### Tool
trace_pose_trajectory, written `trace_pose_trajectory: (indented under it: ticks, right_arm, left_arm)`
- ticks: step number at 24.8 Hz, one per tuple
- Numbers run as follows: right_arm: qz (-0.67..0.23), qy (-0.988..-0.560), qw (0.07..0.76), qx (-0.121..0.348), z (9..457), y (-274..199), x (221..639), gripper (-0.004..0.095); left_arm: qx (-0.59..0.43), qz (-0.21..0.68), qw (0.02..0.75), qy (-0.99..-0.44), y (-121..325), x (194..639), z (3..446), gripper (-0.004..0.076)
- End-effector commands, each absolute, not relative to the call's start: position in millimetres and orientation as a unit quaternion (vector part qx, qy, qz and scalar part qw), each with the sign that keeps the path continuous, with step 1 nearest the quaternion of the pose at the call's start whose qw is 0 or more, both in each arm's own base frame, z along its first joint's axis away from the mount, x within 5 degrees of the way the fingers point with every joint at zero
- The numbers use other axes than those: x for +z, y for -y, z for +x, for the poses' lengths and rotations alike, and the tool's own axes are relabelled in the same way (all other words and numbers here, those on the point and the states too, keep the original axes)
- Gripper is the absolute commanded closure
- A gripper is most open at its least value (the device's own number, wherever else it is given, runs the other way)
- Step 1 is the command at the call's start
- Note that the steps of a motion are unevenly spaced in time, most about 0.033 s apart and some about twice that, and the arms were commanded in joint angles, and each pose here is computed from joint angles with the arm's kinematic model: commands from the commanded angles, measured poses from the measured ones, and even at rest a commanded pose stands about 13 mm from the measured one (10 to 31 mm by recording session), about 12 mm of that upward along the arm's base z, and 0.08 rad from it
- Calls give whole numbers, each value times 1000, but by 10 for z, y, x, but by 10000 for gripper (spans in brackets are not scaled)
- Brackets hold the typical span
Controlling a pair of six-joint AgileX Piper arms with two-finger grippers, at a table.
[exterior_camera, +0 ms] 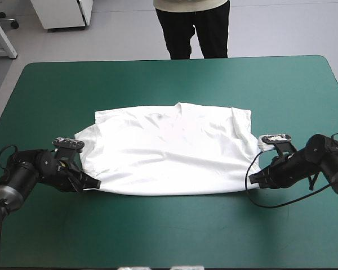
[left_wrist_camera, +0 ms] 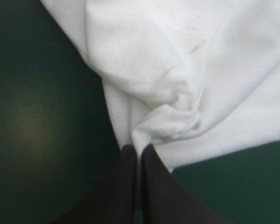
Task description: Fold the cloth
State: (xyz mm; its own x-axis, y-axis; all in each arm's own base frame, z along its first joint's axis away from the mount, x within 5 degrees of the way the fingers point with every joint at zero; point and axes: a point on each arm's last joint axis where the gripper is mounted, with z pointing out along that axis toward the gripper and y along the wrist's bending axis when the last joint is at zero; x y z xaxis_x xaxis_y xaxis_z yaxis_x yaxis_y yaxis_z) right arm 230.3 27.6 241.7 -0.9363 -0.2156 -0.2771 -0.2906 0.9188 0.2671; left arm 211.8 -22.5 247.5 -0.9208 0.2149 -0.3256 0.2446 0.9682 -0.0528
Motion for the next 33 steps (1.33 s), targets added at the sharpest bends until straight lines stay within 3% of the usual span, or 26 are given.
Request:
trace_pose_trajectory:
  ticks: [1,4,7,13,15,19,22,26,33]
  right_arm:
    - [-118,-968,152,159,2310,-275,2545,876]
    - [-117,-968,153,159,2312,-275,2545,755]
    - [-114,-967,165,157,2330,-272,2556,663]
    - [-117,-956,235,134,2307,-248,2811,633]
    - [-120,-941,293,124,2290,-243,3138,634]
    - [-121,-914,365,130,2292,-265,3614,634]
    - [-126,-905,381,143,2302,-292,3692,642]
    - [-128,-903,382,152,2299,-308,3698,642]
    - [-131,-905,374,156,2286,-315,3689,642]
  left_arm:
    - [-63,120,191,-972,258,2595,2123,733]
    - [-62,121,191,-972,258,2595,2123,731]
    - [-57,132,195,-970,253,2597,2130,675]
    - [-60,122,207,-969,256,2642,2135,299]
    - [-60,101,253,-960,254,2817,2189,198]
    - [2,5,370,-929,0,3345,2450,200]
    - [-34,-59,355,-932,-313,3452,2736,226]
    - [-83,-71,348,-931,-372,3346,2948,230]
    - [-98,-95,304,-943,-451,2811,3353,230]
